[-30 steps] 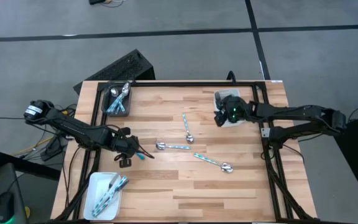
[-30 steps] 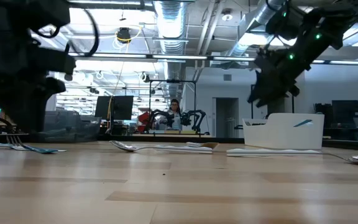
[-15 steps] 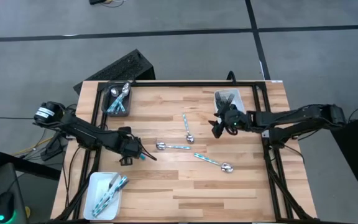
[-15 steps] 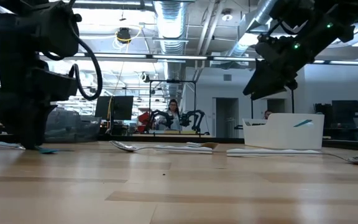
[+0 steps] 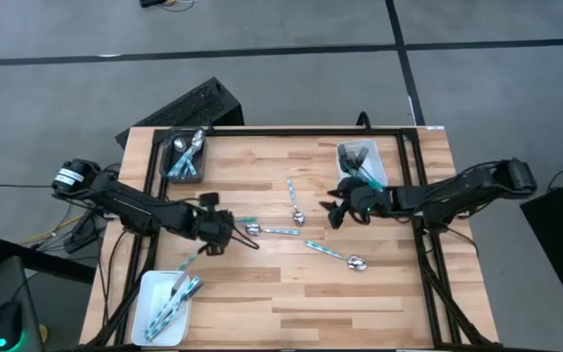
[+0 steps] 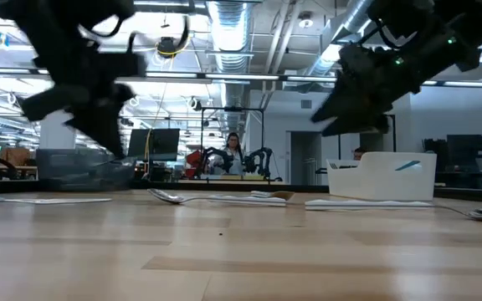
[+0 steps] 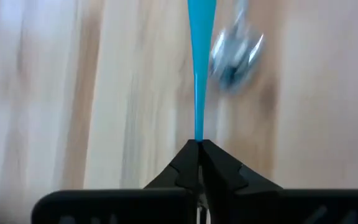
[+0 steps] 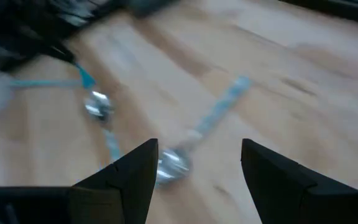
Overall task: Sort silverware by color (type)
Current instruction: Put the blue fork into the top white bin
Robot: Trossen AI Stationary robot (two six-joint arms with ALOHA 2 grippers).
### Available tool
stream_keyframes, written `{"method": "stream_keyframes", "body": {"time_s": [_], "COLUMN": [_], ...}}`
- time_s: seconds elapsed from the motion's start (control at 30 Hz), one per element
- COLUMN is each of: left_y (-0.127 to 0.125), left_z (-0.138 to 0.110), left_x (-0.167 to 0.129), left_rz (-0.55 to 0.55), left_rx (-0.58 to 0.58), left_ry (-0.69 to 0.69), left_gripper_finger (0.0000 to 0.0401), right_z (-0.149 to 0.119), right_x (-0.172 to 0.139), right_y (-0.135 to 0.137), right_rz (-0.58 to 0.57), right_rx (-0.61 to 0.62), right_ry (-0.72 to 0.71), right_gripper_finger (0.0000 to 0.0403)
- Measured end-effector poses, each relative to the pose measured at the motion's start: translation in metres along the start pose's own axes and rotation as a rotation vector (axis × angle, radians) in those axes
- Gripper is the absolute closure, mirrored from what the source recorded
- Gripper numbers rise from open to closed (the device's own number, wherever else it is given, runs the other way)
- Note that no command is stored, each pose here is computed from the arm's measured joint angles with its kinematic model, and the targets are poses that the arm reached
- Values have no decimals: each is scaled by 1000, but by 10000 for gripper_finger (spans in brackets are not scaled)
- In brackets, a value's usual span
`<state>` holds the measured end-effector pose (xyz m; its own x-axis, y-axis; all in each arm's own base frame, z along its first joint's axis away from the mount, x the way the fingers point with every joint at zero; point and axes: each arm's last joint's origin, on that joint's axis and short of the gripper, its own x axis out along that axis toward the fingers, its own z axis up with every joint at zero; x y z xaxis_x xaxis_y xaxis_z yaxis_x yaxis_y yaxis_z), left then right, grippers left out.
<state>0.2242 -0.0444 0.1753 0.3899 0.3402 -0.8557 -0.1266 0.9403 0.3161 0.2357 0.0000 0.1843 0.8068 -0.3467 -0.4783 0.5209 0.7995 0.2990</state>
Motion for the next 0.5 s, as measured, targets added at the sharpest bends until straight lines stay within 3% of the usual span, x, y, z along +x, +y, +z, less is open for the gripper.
{"method": "stream_keyframes", "body": {"time_s": [0.2, 0.33, 0.5], "left_y": [-8, -10, -10], "left_z": [24, 28, 31], "left_x": [-7, -9, -10], "left_rz": [-26, 52, 111], "left_rx": [286, 496, 636], "left_ry": [-231, -274, -297], "left_gripper_finger": [401, 401, 401], "right_z": [-16, -16, -9], "right_x": [18, 31, 57], "right_y": [32, 51, 72], "right_rz": [201, 290, 385], "right_rx": [-6, -15, -35], "right_ry": [-15, -40, 13], "right_gripper_finger": [149, 149, 149]}}
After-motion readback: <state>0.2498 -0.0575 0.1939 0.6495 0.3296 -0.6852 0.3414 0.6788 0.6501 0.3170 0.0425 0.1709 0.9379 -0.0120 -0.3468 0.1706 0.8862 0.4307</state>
